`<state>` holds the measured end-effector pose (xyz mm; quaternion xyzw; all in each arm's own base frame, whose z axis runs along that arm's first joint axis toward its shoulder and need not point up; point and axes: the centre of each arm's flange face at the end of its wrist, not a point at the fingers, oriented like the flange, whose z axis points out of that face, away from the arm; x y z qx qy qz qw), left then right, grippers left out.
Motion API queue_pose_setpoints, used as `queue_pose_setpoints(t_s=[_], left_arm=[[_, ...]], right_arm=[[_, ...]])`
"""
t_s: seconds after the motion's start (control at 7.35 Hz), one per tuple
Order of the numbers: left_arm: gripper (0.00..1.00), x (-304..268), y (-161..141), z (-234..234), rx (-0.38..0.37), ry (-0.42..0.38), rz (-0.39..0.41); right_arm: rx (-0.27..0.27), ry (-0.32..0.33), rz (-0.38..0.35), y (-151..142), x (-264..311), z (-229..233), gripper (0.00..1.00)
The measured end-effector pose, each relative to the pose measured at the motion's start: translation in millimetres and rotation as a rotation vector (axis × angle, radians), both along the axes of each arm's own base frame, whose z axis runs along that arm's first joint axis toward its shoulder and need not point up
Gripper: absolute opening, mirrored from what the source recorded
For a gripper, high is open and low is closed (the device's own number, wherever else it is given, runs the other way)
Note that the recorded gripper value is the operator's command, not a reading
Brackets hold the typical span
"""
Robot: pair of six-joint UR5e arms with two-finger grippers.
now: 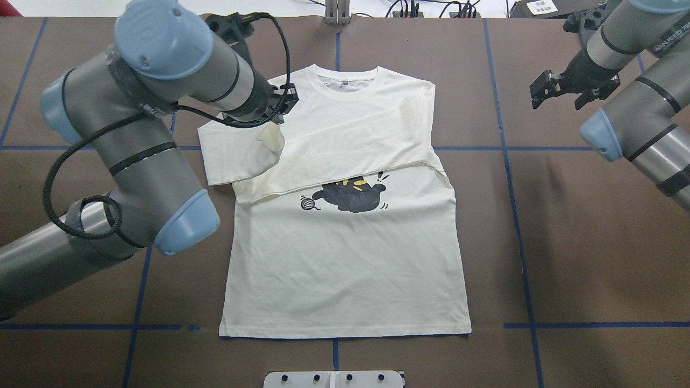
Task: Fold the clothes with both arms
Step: 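Fold the held sleeve across the shirt body with the left gripper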
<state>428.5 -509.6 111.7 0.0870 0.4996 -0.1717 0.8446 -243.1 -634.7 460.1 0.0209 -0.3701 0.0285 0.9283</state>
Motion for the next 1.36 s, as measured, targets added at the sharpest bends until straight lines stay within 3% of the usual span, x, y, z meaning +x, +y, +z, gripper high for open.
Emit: queue_pose_setpoints(t_s=[0.27,0.54,0.68,0.82,0.95,1.36], left_arm=[[0.0,51.7,13.4,-63.1,-0.027,0.067,0.016],[0.0,144.7,57.5,-86.1,-0.051,0.116,0.017],[0.07,186.4,63.6,-89.8,-0.072,0.134,0.003],[0.99,220.4,69.9,-95.0,-0.092,0.141,-0.009],[1.0,252.5,76.8,-94.2,-0.092,0.153,-0.021],[1.0,285.1,86.5,-85.9,0.03,0.181,0.011]], right_arm=[[-0.004,0.001,0.002,0.9,1.2,2.1,1.0],[-0.005,0.001,0.003,1.1,1.5,2.9,1.0],[-0.006,0.001,0.003,1.3,1.6,3.2,1.0],[-0.006,0.001,0.003,1.3,1.5,3.2,1.0],[-0.006,0.001,0.003,1.2,1.5,3.0,1.0],[-0.002,-0.007,0.007,1.2,-0.3,-3.5,1.0]])
